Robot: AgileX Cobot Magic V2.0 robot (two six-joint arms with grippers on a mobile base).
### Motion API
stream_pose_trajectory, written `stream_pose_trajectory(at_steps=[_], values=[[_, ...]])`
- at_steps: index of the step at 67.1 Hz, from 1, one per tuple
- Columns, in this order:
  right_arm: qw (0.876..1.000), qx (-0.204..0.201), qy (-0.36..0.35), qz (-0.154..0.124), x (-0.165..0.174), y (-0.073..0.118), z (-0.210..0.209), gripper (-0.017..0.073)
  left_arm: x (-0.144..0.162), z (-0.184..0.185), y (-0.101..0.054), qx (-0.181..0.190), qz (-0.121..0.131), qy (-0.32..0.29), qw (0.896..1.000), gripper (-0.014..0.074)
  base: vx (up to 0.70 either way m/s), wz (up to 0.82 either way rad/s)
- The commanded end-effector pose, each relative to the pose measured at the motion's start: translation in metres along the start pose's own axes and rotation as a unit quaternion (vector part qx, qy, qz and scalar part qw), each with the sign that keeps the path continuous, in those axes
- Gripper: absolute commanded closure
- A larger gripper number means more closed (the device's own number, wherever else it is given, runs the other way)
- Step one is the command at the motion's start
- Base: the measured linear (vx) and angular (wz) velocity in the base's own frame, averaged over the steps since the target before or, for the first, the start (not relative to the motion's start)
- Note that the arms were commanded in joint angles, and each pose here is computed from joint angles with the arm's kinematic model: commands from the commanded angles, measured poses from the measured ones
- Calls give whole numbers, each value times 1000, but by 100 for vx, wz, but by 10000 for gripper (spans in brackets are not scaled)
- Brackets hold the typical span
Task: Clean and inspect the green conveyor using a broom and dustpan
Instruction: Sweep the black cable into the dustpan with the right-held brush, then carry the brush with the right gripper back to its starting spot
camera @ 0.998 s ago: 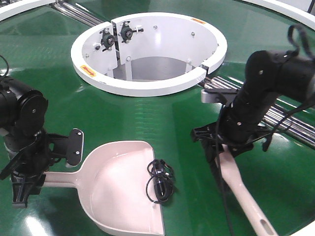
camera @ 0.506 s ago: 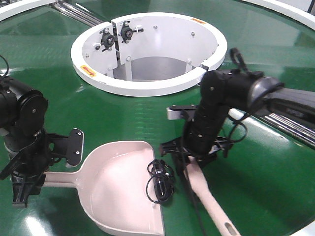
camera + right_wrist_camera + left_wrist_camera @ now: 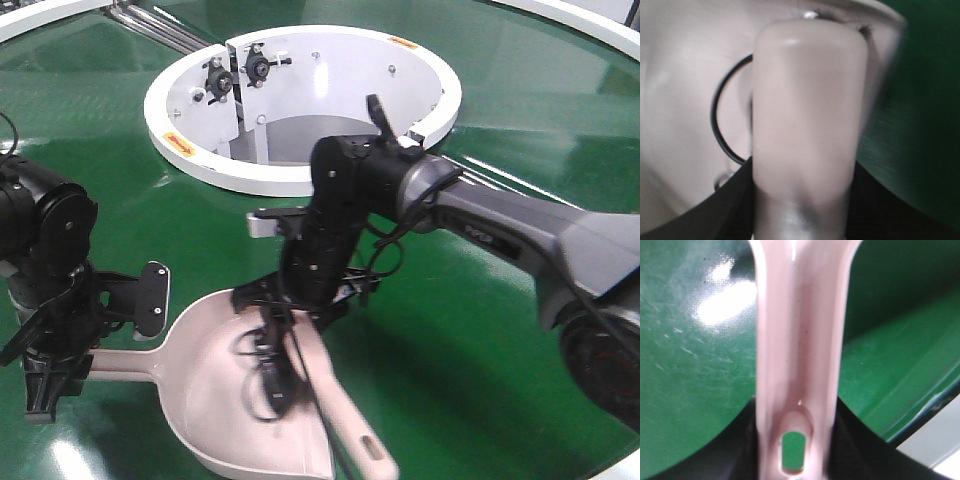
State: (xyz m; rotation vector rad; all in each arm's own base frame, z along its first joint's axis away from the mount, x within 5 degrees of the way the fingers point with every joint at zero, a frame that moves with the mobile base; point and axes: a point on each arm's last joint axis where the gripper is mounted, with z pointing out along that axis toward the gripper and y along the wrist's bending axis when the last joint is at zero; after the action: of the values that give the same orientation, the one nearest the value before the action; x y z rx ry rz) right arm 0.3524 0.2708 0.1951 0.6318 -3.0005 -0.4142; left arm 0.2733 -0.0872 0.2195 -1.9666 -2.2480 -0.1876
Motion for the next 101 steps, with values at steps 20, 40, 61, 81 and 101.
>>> stream_pose_trajectory(at_steps=[20, 40, 61, 81, 101], values=[[998, -51, -34, -20, 1, 40, -38, 565, -2, -17, -2, -21, -1, -25, 999, 617, 0, 0], [997, -33, -65, -26, 7, 42, -64, 565, -2, -17, -2, -21, -1, -25, 999, 617, 0, 0], [995, 37, -93, -1, 43, 9, -104, 565, -2, -17, -2, -21, -1, -25, 999, 617, 0, 0], [992, 80, -79, 63, 76, -61, -119, 565, -2, -17, -2, -21, -1, -25, 999, 617, 0, 0], [990, 89, -37, 104, 90, -115, -106, 565, -2, -17, -2, -21, -1, -25, 999, 617, 0, 0]])
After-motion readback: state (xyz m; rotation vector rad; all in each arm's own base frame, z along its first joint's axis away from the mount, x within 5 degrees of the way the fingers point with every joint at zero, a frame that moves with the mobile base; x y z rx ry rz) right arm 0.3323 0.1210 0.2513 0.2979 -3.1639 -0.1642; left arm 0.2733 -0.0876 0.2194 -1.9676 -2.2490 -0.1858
